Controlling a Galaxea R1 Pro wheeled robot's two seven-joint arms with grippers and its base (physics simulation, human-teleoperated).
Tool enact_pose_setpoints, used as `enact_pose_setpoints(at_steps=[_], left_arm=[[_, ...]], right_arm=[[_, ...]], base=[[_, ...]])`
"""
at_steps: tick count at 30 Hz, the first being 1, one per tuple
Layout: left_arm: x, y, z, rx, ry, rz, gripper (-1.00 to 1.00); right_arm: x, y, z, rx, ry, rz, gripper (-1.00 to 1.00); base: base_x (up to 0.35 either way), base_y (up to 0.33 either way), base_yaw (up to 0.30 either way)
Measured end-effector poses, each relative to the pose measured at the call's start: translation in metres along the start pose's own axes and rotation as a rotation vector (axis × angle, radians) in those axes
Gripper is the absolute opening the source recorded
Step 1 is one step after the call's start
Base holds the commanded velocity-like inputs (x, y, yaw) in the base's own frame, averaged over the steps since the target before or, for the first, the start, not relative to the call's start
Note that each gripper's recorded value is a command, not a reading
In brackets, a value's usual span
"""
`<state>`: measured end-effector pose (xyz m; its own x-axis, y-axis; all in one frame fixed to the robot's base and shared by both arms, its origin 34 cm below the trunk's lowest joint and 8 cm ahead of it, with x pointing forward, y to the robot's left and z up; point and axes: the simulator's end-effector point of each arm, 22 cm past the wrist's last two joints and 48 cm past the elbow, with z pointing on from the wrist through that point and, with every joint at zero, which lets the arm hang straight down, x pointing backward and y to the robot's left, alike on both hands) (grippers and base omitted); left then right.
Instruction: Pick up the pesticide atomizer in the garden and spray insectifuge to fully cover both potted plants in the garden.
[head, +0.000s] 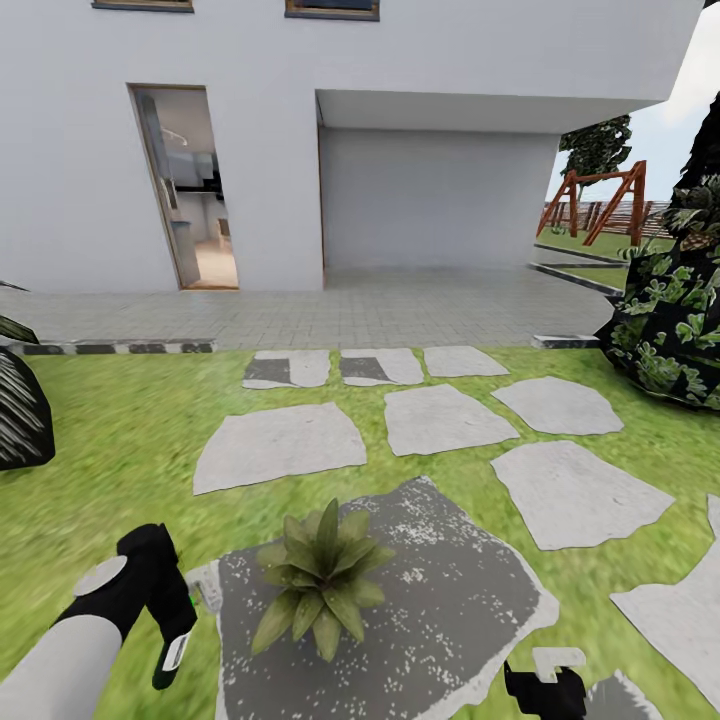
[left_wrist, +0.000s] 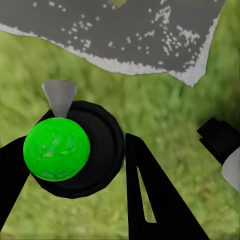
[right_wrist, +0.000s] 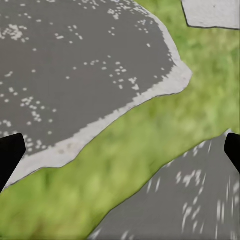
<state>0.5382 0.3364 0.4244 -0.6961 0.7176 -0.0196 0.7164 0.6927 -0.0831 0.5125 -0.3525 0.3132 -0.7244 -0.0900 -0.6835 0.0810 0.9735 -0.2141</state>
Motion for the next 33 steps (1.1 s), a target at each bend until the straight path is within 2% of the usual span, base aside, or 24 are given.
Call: enact_pose_setpoints(at_steps=[7, 9, 15, 22, 33], left_arm=[[0.019, -0.021, 0.046, -0.005, 0.06, -0.008, -1.0], [0.019, -0.027, 0.054, 0.011, 0.052, -0.024, -1.0], [0.007, -0.022, 0.057, -0.035, 0.016, -0.037, -1.0], [0.004, -0.022, 0.057, -0.038, 0.01, -0.038, -1.0], [0.005, -0.022, 0.058, -0.041, 0.015, -0.035, -1.0]], right_arm=[[0.0, 0.0, 0.0, 0.0, 0.001, 0.0, 1.0], [0.001, 0.0, 0.0, -0.001, 0.001, 0.0, 1.0], [0.0, 0.0, 0.0, 0.001, 0.0, 0.003, 1.0], [0.0, -0.001, 0.0, 0.003, -0.001, 0.004, 1.0], [0.0, 0.0, 0.0, 0.002, -0.001, 0.003, 1.0]], base=[[0.0, 0.0, 0.0], [0.0, 0.0, 0.0], [0.0, 0.0, -0.046], [0.0, 0.0, -0.267], [0.0, 0.0, -0.017]])
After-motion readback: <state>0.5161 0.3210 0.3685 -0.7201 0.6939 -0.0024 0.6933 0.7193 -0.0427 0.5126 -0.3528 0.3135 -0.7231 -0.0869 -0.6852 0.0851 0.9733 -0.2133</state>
